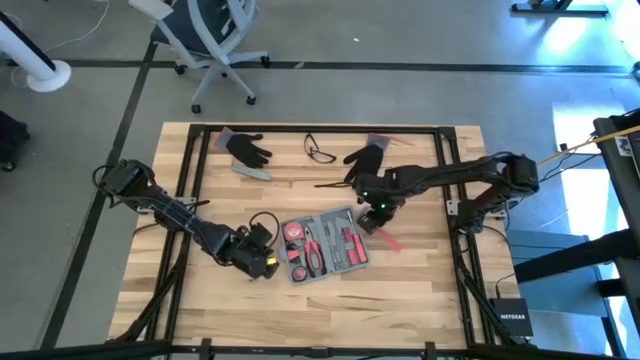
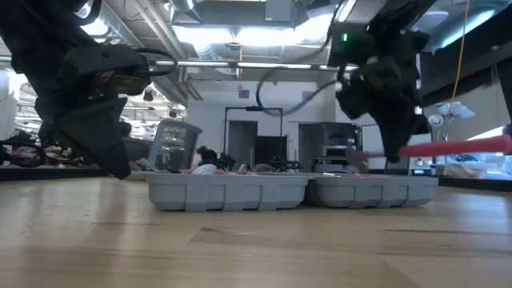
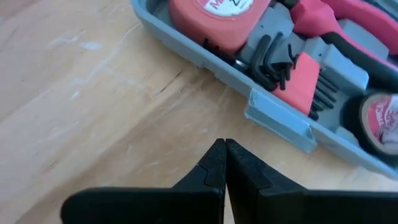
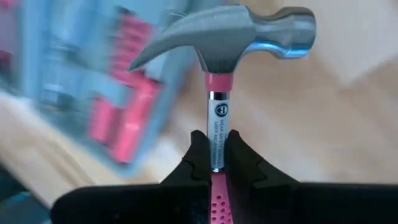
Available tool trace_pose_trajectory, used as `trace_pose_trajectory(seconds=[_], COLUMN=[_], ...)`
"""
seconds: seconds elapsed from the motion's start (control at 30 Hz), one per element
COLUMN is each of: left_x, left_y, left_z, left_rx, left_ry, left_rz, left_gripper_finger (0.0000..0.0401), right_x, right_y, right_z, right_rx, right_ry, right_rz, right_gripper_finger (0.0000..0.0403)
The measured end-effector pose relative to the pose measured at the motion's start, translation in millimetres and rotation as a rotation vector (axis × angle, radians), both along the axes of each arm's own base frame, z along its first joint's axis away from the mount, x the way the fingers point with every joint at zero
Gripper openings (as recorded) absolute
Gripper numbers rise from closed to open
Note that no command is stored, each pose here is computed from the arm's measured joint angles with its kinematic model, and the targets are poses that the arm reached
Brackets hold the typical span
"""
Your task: Prefit tool cases
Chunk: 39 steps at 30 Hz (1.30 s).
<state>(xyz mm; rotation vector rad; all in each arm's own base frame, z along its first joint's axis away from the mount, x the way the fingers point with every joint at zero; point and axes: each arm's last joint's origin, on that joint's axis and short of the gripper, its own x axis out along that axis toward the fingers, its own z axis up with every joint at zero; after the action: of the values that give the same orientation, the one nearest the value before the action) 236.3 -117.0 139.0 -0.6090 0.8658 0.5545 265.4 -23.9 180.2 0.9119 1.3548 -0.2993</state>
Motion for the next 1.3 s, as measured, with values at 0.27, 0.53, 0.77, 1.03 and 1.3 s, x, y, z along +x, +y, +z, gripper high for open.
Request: trace_pose_trajectory(seconds=[0.27,0.53,0.77,1.03,1.3], left_x=[-9.3,-15.0,-21.5,-26.3,-28.9], left_y=[-1.5,2.0,0.3,-8.0,-12.0], left_z=[-2.8,-9.0,-13.5,-13.5,-13.6], left_rx=[0.081,0.124,0.137,0.117,0.099], left_ry=[0.079,0.121,0.140,0.128,0.119], left_rz=[-0.059,-0.104,-0.123,-0.123,-0.108], left_gripper_finger=[0.0000,0.0000,0.0000,0.0000,0.0000], right_x=[32.0,47.2,81.7,103.0,102.8], right_y=[37.8,65.4,68.4,60.1,30.8], right_z=[14.5,-9.6,-16.4,-22.2,-9.1], right_rx=[0.079,0.038,-0.025,-0.151,-0.265], right_ry=[-0.216,-0.168,-0.172,-0.056,-0.031], right_rz=[-0.334,-0.573,-0.550,-0.414,-0.477], right_gripper_finger=[0.0012,0.0011,0.0011,0.0011,0.0011])
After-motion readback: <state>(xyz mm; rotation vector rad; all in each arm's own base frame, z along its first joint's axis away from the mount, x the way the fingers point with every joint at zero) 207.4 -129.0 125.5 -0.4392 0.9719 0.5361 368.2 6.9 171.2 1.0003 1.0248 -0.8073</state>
